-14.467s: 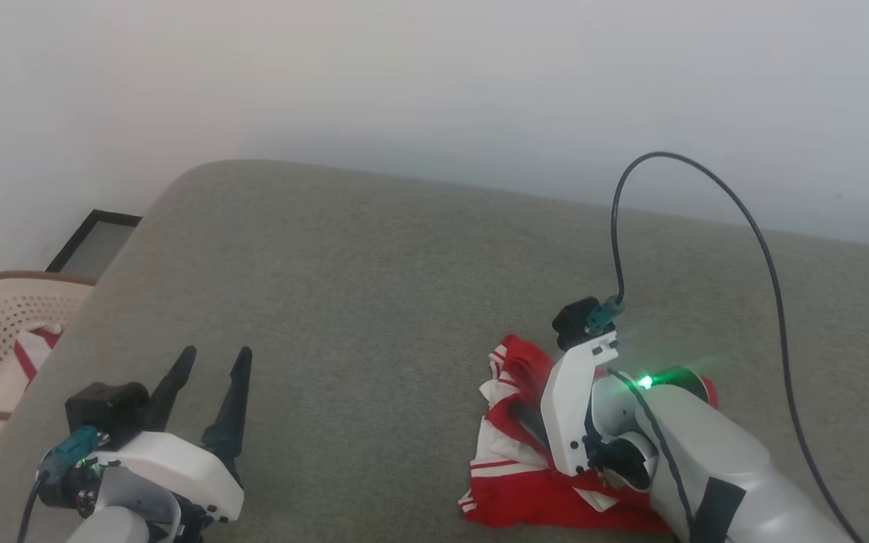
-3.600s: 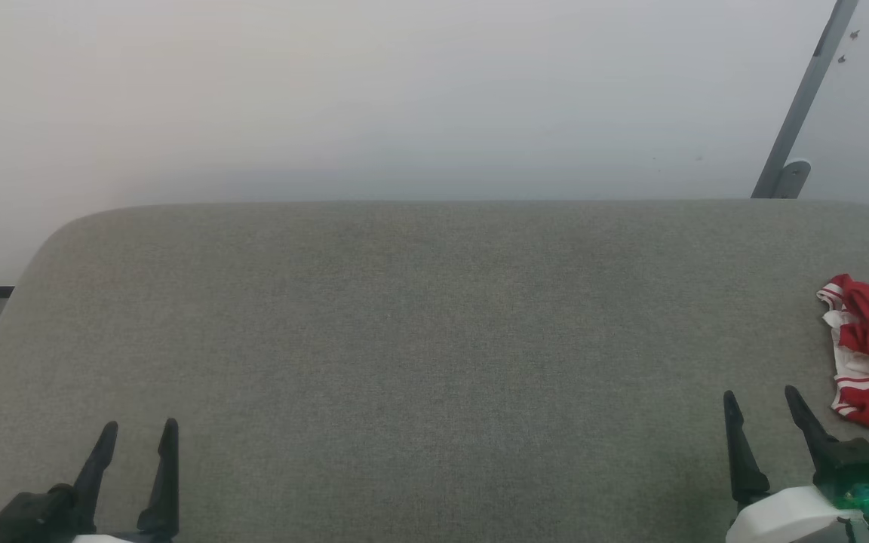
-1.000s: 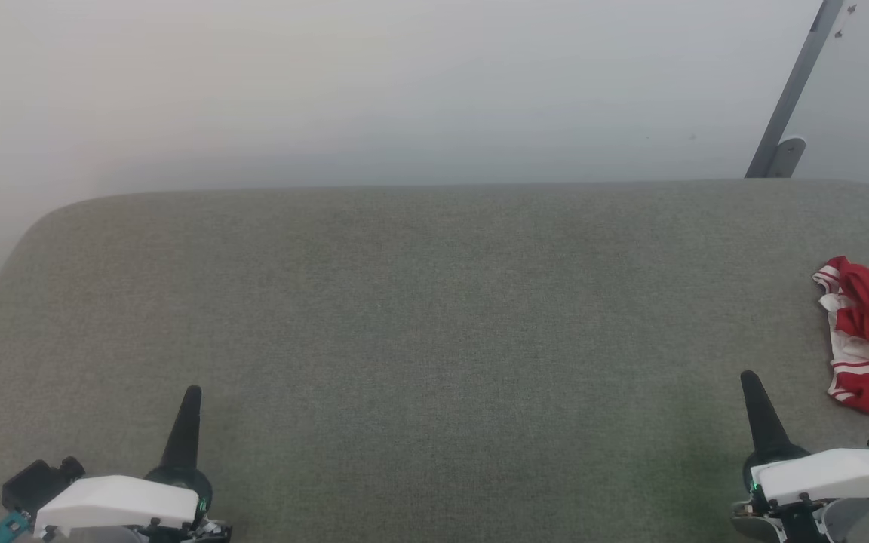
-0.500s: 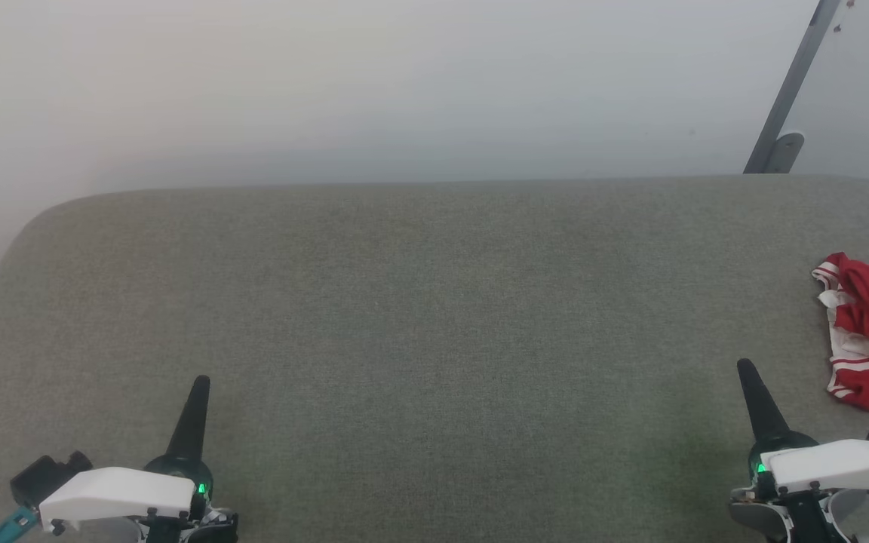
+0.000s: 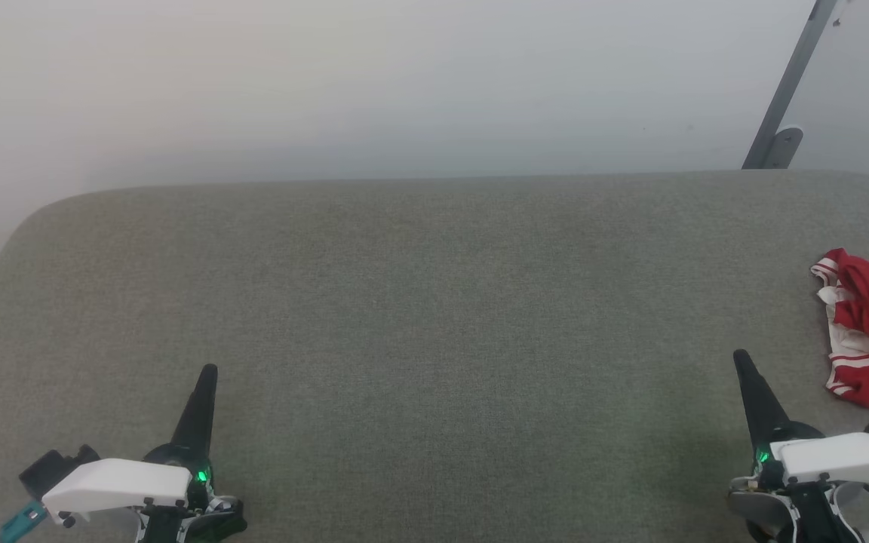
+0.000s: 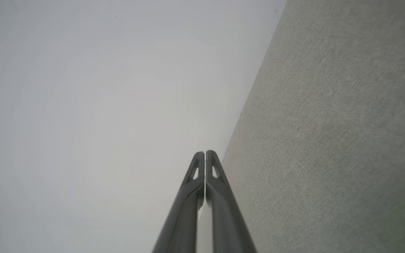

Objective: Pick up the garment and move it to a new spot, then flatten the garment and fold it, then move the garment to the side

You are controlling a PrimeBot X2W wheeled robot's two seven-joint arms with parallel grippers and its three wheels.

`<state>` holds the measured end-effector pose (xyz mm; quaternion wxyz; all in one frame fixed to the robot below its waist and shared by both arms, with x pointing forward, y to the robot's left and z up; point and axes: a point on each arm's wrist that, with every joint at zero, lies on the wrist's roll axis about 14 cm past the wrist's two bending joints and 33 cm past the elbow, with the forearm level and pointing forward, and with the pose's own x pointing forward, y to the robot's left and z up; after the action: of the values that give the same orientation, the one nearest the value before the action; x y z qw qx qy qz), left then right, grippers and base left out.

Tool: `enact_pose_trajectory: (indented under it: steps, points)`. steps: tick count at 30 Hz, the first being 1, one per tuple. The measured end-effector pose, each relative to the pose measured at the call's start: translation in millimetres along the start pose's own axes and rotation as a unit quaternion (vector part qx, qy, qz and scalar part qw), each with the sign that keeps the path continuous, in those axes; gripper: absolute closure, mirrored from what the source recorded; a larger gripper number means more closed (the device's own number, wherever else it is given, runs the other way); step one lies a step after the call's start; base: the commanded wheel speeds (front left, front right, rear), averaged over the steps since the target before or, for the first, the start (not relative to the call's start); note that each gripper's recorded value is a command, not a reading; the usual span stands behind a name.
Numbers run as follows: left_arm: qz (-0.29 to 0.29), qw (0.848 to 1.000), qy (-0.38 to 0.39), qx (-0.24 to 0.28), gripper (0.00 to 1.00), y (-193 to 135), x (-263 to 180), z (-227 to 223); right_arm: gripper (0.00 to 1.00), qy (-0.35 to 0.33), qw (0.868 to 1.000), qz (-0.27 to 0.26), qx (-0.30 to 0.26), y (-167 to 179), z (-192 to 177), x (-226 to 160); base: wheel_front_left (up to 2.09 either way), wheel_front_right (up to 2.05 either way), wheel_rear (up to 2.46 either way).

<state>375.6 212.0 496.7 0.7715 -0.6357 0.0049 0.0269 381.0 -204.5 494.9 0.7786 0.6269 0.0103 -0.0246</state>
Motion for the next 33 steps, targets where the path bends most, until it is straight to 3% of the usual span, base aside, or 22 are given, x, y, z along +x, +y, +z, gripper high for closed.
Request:
enact_pose_trajectory:
  steps: [26, 33]
  points:
    - [-0.017, 0.995, 0.016, -0.092, 1.0, -10, 11, -10, 1.0, 0.01, 0.995, 0.019, 0.1, 10, -2, 6, 0.0, 0.0, 0.0]
    - [-0.017, 0.995, 0.017, -0.097, 1.0, -10, 11, -11, 1.0, 0.011, 0.994, 0.021, 0.107, 11, -2, 7, 0.0, 0.0, 0.0]
